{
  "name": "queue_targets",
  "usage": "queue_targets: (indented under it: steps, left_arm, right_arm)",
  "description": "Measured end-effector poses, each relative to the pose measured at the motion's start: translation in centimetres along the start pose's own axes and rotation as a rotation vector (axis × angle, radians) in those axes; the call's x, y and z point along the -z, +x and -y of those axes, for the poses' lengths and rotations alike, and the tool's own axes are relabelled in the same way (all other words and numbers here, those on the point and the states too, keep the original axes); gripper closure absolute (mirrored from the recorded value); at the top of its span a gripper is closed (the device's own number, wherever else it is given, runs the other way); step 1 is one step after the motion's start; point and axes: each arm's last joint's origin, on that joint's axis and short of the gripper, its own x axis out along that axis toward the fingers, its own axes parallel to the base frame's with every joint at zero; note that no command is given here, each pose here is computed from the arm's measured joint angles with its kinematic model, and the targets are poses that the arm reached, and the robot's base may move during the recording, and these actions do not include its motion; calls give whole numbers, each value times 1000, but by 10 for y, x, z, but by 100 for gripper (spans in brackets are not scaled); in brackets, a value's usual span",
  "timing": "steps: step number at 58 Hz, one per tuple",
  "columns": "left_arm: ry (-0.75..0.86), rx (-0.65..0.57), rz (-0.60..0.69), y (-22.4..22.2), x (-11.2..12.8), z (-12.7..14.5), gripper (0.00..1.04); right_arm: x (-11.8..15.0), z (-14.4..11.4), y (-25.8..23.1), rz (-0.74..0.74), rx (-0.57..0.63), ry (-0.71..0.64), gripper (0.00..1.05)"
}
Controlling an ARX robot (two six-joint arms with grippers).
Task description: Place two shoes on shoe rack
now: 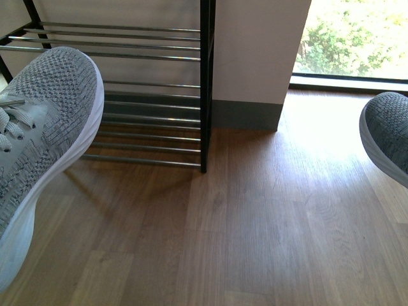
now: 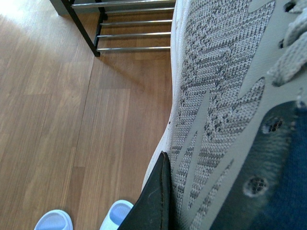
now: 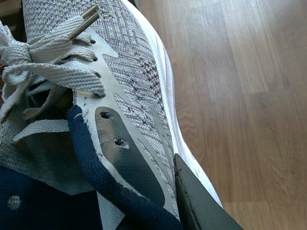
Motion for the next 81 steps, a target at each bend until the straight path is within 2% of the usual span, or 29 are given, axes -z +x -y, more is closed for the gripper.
queue_targets:
  steps: [81]
  left_arm:
    - [-2,-5,-2,0,0,-1,103]
  right_arm:
    - [0,0,0,0,0,-2,104]
